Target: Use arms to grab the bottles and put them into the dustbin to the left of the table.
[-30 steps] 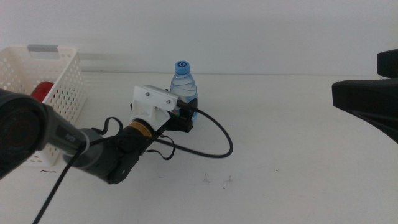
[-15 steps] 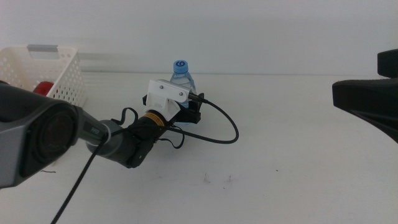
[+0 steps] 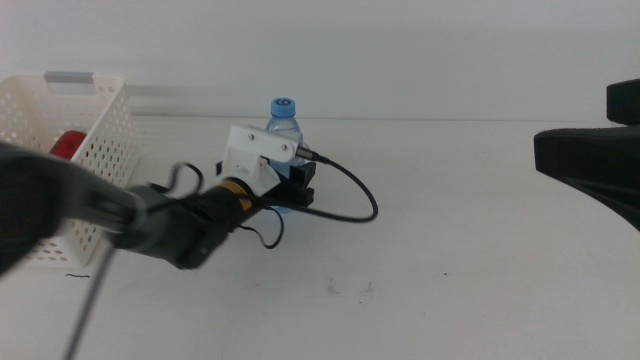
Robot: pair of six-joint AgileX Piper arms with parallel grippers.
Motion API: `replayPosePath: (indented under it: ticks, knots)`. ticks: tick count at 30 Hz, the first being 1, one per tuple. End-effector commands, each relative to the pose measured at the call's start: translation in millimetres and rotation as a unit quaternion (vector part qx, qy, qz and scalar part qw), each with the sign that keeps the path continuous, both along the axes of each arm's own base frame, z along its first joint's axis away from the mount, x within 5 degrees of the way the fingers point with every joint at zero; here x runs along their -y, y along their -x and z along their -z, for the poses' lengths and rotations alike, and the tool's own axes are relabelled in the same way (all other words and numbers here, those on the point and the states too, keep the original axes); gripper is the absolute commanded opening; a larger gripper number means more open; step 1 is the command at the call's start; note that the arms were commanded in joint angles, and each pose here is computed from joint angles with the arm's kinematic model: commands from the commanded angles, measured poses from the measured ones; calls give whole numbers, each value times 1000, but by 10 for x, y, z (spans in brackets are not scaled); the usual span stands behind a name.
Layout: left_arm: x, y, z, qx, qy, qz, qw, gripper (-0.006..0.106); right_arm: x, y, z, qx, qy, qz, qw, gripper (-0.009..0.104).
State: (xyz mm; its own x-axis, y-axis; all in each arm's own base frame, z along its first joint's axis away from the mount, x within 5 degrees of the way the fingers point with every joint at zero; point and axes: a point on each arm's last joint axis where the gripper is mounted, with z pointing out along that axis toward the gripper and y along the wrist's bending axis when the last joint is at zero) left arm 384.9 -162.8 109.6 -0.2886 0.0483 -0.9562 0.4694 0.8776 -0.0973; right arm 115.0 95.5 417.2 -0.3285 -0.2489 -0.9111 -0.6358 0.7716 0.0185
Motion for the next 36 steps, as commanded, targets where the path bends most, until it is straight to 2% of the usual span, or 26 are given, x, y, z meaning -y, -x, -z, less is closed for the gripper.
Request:
replayPosePath:
  ticks: [1,6,9,13,16,24,27,29,31,32,36]
  knots:
    - [-26,143,-474,12,23,10,1000,-2,7,11,-21,9,1,-2,1000,91]
    - [-132,558,-1160,-68,-33,14,997,-2,7,11,-21,9,1,-2,1000,91]
    - [-237,800,-1551,-89,-34,-39,995,-2,7,11,-21,9,1,-2,1000,91]
    - [-422,1057,-1971,-67,-28,-84,994,-2,7,11,-21,9,1,-2,1000,91]
    - [-497,1180,-2175,-23,-52,-77,995,-2,7,11,-21,9,1,-2,1000,91]
    - [-552,1289,-2323,-8,-32,-84,996,-2,7,11,-21,9,1,-2,1000,91]
    - [-660,1260,-2410,-38,-15,-120,992,-2,7,11,-21,9,1,-2,1000,91]
    - [-771,1229,-2554,-72,-47,-122,989,-2,7,11,-21,9,1,-2,1000,91]
    - [-935,1165,-2711,-73,-114,-88,987,-2,7,11,-21,9,1,-2,1000,91]
    - [-1008,1135,-2800,-71,-128,-78,986,-2,7,11,-21,9,1,-2,1000,91]
    - [-1368,1033,-3047,-129,-133,-107,977,-2,6,12,-21,8,0,-3,1000,91]
